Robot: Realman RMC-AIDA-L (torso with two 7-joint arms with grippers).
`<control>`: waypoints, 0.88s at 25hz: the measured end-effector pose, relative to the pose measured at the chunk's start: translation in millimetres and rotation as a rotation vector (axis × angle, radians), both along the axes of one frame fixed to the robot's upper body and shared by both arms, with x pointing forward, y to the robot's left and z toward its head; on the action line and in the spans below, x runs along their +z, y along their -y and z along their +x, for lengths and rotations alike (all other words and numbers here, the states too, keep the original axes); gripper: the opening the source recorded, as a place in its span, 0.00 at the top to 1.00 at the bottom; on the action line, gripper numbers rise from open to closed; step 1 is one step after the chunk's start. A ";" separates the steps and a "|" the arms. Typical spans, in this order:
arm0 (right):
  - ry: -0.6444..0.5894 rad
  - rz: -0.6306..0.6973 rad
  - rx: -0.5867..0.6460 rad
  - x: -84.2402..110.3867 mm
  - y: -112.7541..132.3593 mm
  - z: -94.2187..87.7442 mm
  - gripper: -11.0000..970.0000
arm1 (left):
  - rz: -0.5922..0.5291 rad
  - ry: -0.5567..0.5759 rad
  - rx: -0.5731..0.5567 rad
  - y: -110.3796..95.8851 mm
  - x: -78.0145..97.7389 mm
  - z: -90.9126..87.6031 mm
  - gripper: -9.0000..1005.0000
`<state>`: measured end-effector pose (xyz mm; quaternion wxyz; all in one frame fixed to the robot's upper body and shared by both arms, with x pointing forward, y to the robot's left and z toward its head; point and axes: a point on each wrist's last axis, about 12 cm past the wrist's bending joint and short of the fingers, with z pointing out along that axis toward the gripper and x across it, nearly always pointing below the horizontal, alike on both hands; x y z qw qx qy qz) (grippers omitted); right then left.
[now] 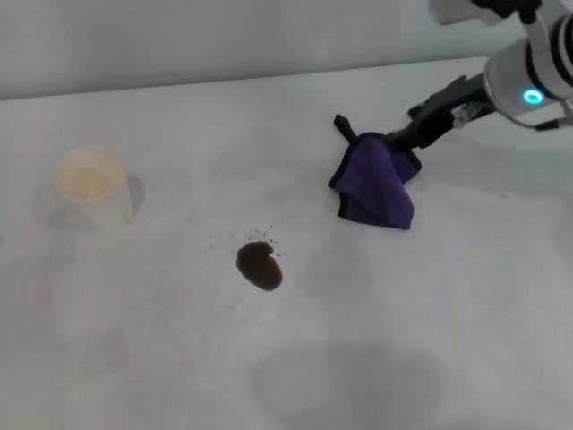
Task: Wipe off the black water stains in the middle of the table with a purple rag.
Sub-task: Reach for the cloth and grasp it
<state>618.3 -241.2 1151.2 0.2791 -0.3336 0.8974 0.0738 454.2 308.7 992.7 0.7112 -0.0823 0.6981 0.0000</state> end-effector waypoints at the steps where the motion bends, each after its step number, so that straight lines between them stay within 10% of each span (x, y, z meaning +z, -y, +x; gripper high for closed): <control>1: 0.014 -0.047 -0.011 6.8 -4.5 -0.9 0.36 | 0.002 0.003 -0.003 0.2 0.8 1.7 0.12; 22: -0.068 -0.058 -0.048 -25.8 -45.7 14.4 0.36 | 0.015 0.021 -0.006 -0.3 5.5 12.6 0.12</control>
